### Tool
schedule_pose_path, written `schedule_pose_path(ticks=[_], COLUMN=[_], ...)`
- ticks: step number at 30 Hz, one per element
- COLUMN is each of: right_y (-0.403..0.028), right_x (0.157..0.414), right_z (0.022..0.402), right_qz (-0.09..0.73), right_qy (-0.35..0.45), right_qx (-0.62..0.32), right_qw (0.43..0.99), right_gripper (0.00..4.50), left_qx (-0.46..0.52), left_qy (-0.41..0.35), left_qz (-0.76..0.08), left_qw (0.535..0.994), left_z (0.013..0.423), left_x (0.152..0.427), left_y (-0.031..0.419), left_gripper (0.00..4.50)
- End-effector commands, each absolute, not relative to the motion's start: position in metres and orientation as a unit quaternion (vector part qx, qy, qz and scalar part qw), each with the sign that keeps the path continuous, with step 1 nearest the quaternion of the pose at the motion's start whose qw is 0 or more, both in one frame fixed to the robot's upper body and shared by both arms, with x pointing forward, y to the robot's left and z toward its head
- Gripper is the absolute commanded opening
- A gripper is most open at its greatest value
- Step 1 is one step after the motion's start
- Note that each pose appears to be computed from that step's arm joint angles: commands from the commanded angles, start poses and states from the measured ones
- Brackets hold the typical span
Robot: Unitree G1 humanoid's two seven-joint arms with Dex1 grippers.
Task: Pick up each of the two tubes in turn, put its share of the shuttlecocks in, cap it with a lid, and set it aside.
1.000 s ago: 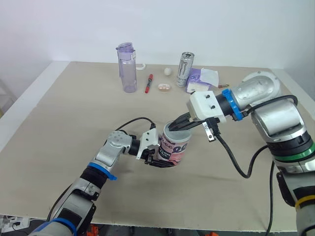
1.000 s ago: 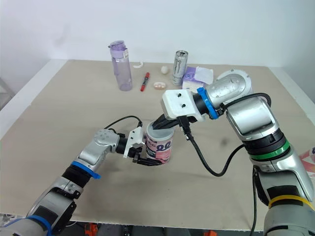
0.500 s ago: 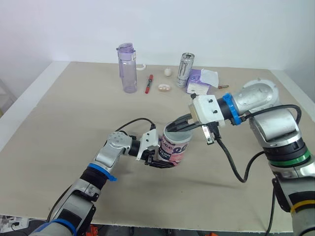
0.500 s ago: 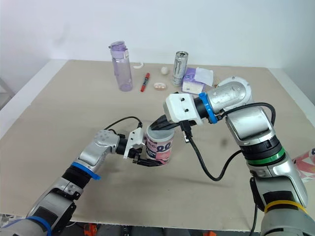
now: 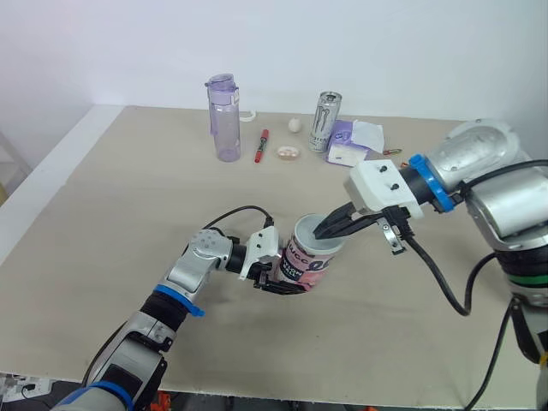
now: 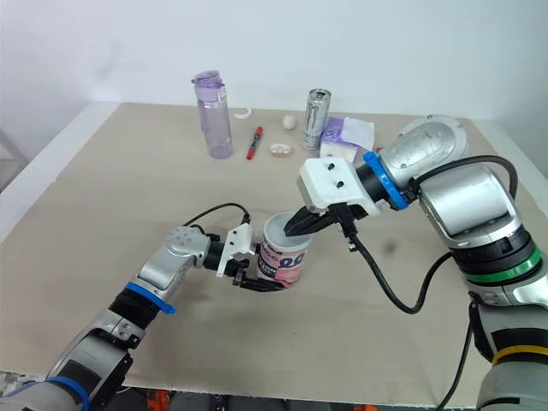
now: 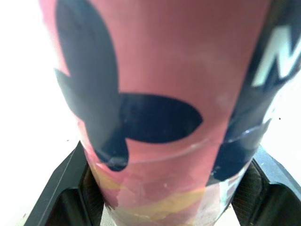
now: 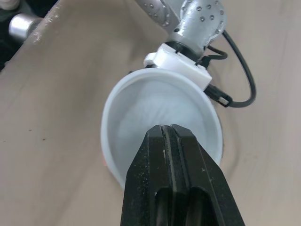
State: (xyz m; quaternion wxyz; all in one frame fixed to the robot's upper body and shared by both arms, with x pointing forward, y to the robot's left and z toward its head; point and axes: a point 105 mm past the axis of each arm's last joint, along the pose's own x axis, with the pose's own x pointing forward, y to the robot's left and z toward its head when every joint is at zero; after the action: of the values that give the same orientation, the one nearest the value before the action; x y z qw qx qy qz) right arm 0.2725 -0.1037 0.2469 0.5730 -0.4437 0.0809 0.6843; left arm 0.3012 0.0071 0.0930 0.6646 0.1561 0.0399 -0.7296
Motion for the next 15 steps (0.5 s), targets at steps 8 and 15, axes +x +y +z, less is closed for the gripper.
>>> schedule_pose_path(ticks=[8, 15], right_y=[-0.102, -0.097], right_x=[0.251, 0.247], right_z=[0.253, 0.244], right_qz=[0.719, 0.734], right_qy=[0.117, 0.127], right_qx=[-0.438, -0.442], right_qw=[0.527, 0.501], right_gripper=[0.12, 0.12], left_qx=[0.149, 0.117], left_qy=[0.101, 0.1], left_qz=[-0.72, -0.734], left_qw=[0.671, 0.662], left_z=[0.066, 0.073], left_x=[0.299, 0.295], left_y=[0.018, 0.015], left_gripper=[3.06, 3.06])
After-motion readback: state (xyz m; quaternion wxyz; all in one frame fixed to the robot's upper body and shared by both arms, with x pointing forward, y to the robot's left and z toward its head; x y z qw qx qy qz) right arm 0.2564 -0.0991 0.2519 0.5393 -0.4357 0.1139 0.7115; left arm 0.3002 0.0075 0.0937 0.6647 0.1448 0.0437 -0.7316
